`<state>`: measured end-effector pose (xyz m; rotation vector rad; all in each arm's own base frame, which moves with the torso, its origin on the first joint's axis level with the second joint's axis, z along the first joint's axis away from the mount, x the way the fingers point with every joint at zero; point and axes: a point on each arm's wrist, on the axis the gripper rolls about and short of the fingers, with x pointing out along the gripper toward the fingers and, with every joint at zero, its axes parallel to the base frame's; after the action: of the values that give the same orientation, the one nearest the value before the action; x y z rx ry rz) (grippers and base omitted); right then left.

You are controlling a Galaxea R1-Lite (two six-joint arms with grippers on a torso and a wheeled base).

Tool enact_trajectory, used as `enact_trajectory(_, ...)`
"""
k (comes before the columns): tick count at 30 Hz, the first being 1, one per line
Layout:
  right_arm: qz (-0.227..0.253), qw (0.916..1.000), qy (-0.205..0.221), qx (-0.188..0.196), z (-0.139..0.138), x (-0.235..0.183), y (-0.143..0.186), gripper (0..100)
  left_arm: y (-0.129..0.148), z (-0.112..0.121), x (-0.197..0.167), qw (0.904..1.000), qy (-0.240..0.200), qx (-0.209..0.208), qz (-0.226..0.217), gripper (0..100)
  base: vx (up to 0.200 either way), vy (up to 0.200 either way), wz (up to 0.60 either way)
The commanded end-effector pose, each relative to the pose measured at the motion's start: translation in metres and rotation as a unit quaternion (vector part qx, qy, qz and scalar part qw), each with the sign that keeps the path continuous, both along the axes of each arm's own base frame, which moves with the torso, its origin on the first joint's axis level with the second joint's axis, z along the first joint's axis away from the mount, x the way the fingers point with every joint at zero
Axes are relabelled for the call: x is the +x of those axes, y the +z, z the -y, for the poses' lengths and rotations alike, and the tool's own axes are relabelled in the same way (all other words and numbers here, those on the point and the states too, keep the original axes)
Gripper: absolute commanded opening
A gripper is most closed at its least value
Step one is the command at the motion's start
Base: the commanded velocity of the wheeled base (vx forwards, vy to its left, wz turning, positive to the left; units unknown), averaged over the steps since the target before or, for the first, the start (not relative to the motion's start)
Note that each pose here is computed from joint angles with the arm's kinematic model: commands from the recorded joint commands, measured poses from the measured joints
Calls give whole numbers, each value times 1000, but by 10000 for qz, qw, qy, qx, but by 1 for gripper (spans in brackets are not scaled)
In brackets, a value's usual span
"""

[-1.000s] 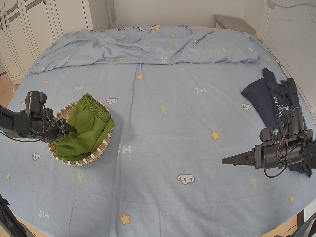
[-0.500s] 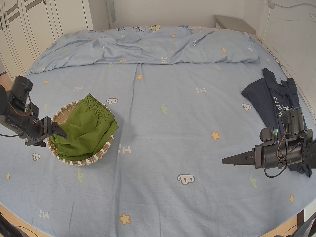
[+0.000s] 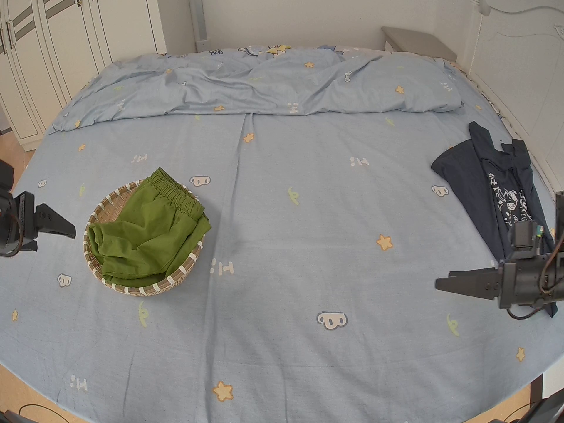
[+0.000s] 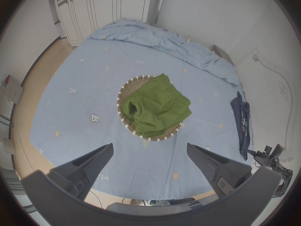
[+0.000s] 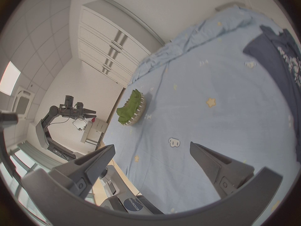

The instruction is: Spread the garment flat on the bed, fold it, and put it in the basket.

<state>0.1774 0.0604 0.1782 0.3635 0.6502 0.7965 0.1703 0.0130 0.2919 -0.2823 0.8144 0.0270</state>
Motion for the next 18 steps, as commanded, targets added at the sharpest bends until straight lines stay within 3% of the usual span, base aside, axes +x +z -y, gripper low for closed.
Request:
enact_trajectory(1,2013,9792,-83,252,35,-129,5,100,-24,15,-130,9872,-173,13,1585,100,0,0,0)
enact_trajectory(3,2151,9758,-135,359,41,-153,-12,100,-47,16,-160,9793,-143,20,2019,100,0,0,0)
enact_trajectory(7,2202,9737,-358,469,47,-176,-29,100,-83,18,-194,9733,-170,34,2289,100,0,0,0)
enact_trajectory(13,2363,9694,-430,508,51,-197,-41,100,-133,18,-207,9719,-204,49,2343,100,0,0,0)
enact_trajectory(18,2350,9696,-473,487,53,-212,-64,100,-186,18,-203,9579,-333,78,2851,100,0,0,0)
